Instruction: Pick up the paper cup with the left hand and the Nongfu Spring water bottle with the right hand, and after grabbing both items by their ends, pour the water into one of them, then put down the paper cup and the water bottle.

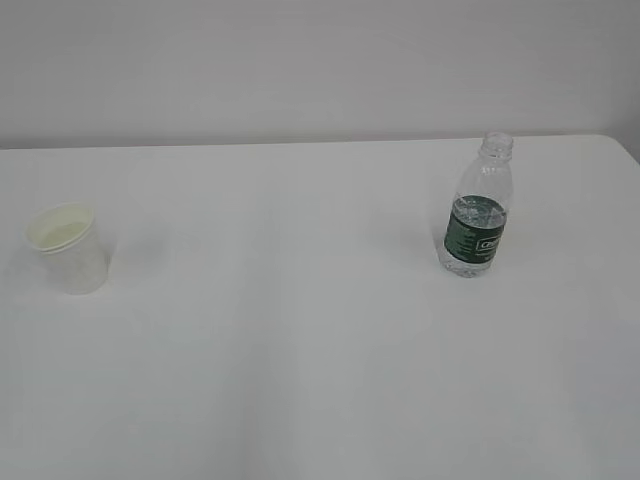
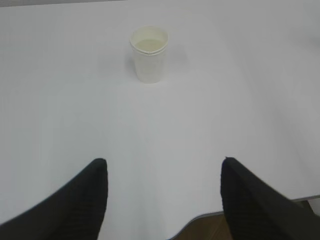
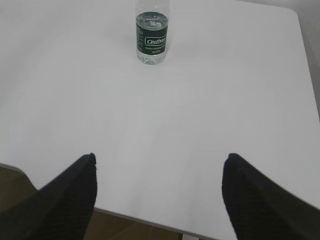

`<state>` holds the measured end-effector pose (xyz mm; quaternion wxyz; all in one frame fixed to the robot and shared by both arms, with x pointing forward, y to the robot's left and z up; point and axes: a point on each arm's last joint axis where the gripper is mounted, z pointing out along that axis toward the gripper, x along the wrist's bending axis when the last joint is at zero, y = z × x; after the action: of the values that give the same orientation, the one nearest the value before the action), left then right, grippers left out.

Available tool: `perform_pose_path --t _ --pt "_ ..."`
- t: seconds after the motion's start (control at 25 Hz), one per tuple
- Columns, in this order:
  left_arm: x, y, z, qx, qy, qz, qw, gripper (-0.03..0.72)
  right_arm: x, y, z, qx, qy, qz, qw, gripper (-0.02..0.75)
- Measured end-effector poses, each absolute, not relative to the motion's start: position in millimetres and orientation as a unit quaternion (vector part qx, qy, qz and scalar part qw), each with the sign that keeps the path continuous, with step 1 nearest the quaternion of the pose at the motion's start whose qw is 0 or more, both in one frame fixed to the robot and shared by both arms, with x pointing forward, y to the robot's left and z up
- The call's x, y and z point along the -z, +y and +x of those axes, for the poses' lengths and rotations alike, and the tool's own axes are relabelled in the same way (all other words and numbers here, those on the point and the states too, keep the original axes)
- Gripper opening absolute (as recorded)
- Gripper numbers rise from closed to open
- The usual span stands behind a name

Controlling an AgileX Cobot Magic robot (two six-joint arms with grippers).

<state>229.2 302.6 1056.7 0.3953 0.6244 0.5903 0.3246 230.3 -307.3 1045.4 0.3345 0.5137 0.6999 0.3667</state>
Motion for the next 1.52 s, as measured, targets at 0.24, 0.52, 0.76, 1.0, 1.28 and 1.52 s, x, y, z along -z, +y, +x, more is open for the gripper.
perform_pose_path --t 0.24,0.52,0.76,1.0,1.28,1.52 --pt "-1056.7 302.6 229.2 -0.325 0.59 0.624 0.395 0.505 -1045.3 -307.3 230.3 -0.366 0.7 0.514 0.334 0.592" --pt "-1056.7 302.6 229.2 -0.325 0.59 0.624 0.395 0.505 -1045.3 -307.5 230.3 -0.367 0.697 0.517 0.333 0.592" --pt "-1056.7 302.6 229.2 -0.325 0.59 0.624 0.395 0.505 -1045.4 -308.5 230.6 -0.368 0.69 0.526 0.334 0.591" --pt "-1056.7 300.7 229.0 -0.315 0.59 0.625 0.403 0.505 -1045.4 -308.5 230.6 -0.368 0.69 0.526 0.334 0.591" --pt "-1056.7 300.5 228.9 -0.315 0.59 0.625 0.404 0.505 -1045.4 -308.3 230.5 -0.369 0.691 0.526 0.332 0.591" --pt "-1056.7 299.8 228.9 -0.326 0.608 0.607 0.394 0.504 -1045.4 -308.3 230.5 -0.369 0.691 0.526 0.332 0.591"
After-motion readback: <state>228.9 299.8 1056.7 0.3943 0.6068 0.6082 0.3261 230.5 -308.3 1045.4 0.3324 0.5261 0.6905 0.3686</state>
